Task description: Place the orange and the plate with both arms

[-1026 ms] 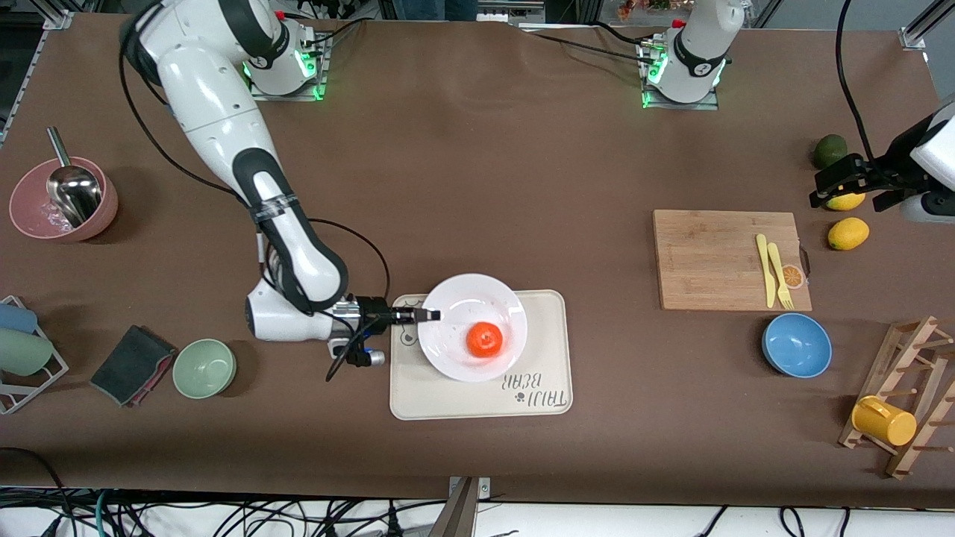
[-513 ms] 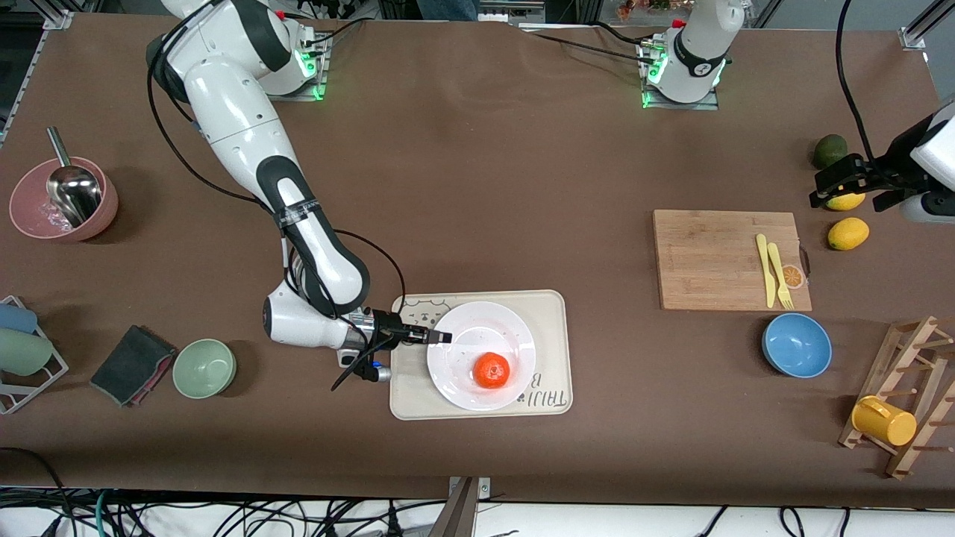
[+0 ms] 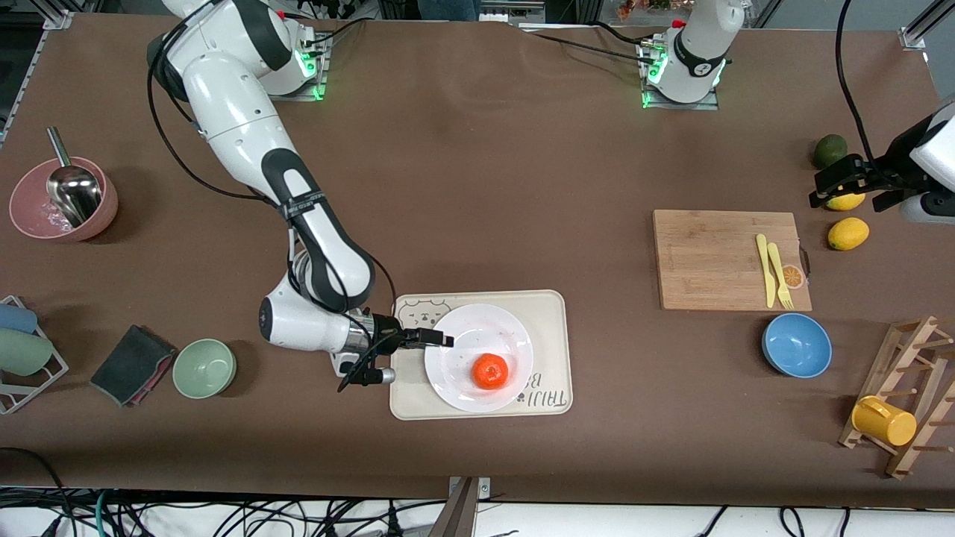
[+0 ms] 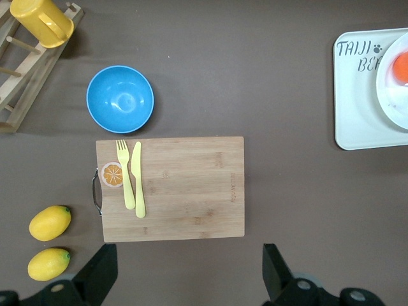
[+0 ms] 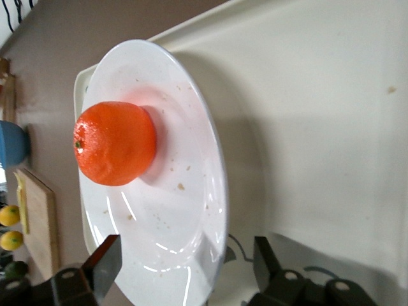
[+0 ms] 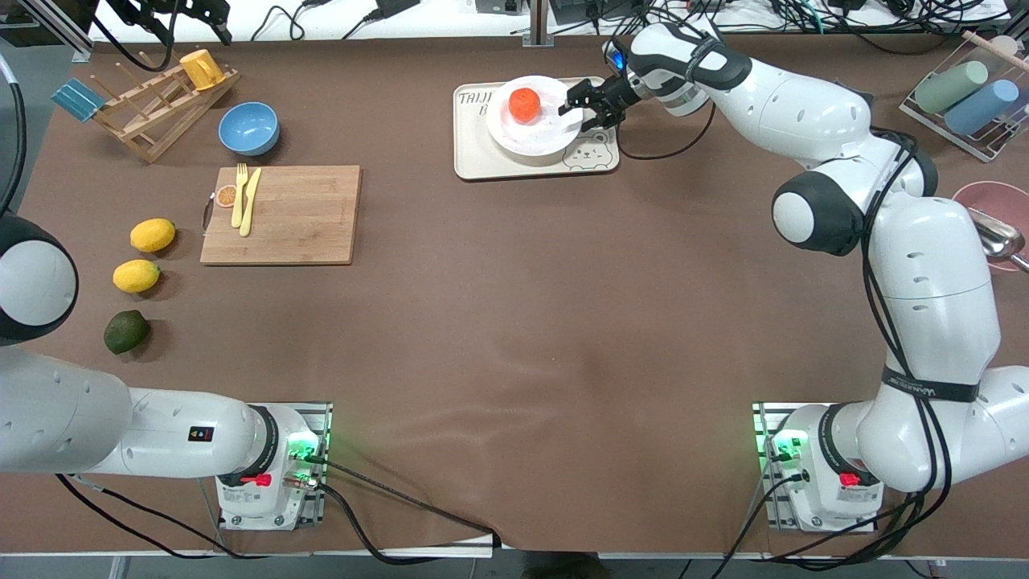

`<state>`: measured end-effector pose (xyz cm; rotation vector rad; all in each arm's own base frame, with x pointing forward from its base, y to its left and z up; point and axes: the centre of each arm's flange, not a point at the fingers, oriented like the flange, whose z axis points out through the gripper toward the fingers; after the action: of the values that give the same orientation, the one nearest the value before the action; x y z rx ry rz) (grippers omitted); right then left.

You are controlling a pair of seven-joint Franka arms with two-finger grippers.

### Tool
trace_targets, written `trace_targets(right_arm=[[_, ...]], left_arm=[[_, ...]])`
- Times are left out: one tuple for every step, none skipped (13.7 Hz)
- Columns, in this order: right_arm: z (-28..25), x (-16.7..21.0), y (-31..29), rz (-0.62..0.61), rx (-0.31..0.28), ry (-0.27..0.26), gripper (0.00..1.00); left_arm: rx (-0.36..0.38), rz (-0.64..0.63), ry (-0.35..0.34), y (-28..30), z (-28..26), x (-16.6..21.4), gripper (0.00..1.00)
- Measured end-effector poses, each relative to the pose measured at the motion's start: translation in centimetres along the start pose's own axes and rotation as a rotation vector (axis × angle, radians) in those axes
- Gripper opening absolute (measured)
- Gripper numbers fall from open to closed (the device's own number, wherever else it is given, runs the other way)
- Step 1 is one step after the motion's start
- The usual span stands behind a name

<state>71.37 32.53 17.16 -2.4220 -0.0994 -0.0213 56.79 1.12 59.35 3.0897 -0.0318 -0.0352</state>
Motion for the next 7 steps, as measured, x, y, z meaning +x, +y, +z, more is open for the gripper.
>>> trace_targets(right_arm=[[-0.6,0.1,-0.6,-0.068,-0.062,-0.014,1.00],[-1.3,0.1,-1.3,-0.135,-0.122,-0.035,1.00],[-2.3,0.1,-2.1,-0.204,-0.191,-0.069,1.00],[-3.7,0.0,-2.6,-0.267,-0.274,-0.117,1.00],[-5.6,0.0,-3.0,-0.318,-0.366,-0.165,1.00],[-7.9,0.1,-3.3,-0.352,-0.450,-0.201,1.00],[-10.6,0.3,-3.7,-0.373,-0.525,-0.229,1.00]], left_arm=[[0.000,0.000,0.000,0.0,0.0,0.0,1.00],[0.000,0.000,-0.001,0.0,0.0,0.0,1.00],[0.000,0.000,-0.001,0.0,0.0,0.0,1.00],[0.000,0.000,-0.001,0.0,0.1,0.0,1.00],[0.000,0.000,-0.002,0.0,0.1,0.0,1.00],[0.000,0.000,-0.002,0.0,0.1,0.0,1.00],[0.000,0.000,-0.002,0.0,0.1,0.0,1.00]])
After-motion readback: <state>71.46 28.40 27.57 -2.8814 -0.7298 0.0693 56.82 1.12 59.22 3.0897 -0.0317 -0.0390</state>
